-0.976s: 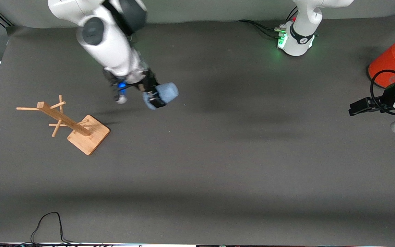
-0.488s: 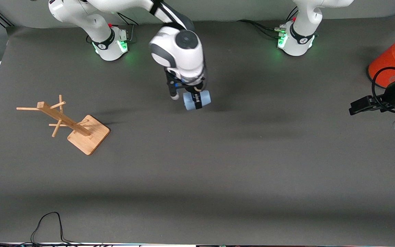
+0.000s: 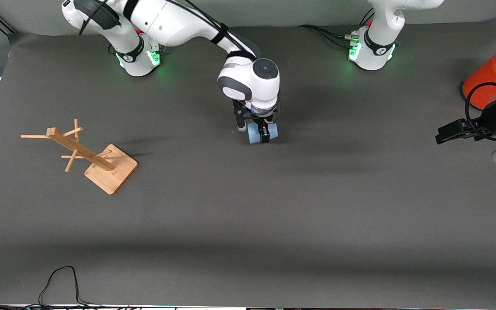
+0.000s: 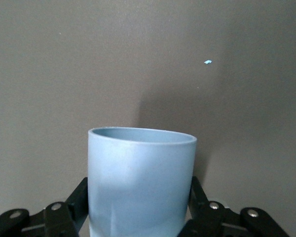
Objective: Rotate and upright cup with both arms
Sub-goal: 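Set the cup down upside down and open the right gripper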
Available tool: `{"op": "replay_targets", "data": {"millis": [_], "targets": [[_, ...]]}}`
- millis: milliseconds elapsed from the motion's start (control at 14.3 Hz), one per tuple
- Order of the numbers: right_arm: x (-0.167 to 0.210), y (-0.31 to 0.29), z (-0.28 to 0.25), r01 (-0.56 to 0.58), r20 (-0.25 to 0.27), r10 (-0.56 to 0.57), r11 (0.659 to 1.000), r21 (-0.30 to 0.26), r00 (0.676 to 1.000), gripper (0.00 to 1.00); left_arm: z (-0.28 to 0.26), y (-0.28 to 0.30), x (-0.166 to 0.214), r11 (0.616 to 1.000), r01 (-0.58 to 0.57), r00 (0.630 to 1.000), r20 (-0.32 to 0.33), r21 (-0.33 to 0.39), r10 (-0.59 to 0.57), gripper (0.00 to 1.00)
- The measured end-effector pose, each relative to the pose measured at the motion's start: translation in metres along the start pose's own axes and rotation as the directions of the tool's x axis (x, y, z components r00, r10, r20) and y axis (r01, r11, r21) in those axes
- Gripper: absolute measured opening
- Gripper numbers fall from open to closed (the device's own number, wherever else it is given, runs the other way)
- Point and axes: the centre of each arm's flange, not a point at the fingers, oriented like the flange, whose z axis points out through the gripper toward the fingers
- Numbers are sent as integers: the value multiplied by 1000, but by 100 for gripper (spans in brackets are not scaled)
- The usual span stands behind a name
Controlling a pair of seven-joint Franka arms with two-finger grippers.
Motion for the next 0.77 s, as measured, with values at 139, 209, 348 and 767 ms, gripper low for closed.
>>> {"op": "replay_targets", "data": {"millis": [139, 209, 348, 767], "targets": [[-3, 3, 9, -4, -8, 4, 1000, -3, 1000, 83, 11, 1, 7, 1000, 1, 1000, 13, 5, -1, 100], [-4, 3, 12, -3, -10, 3, 1000, -4, 1000, 92, 17, 1, 10, 1000, 2, 1000, 17, 7, -2, 100], [-4, 3, 12, 1, -15, -1, 1000, 5, 1000, 100, 24, 2, 14, 1000, 3, 1000, 30, 10, -3, 100], [-5, -12, -8, -6, -7, 7, 999, 40, 1000, 100, 27, 1, 16, 1000, 5, 1000, 21, 9, -5, 100]]}}
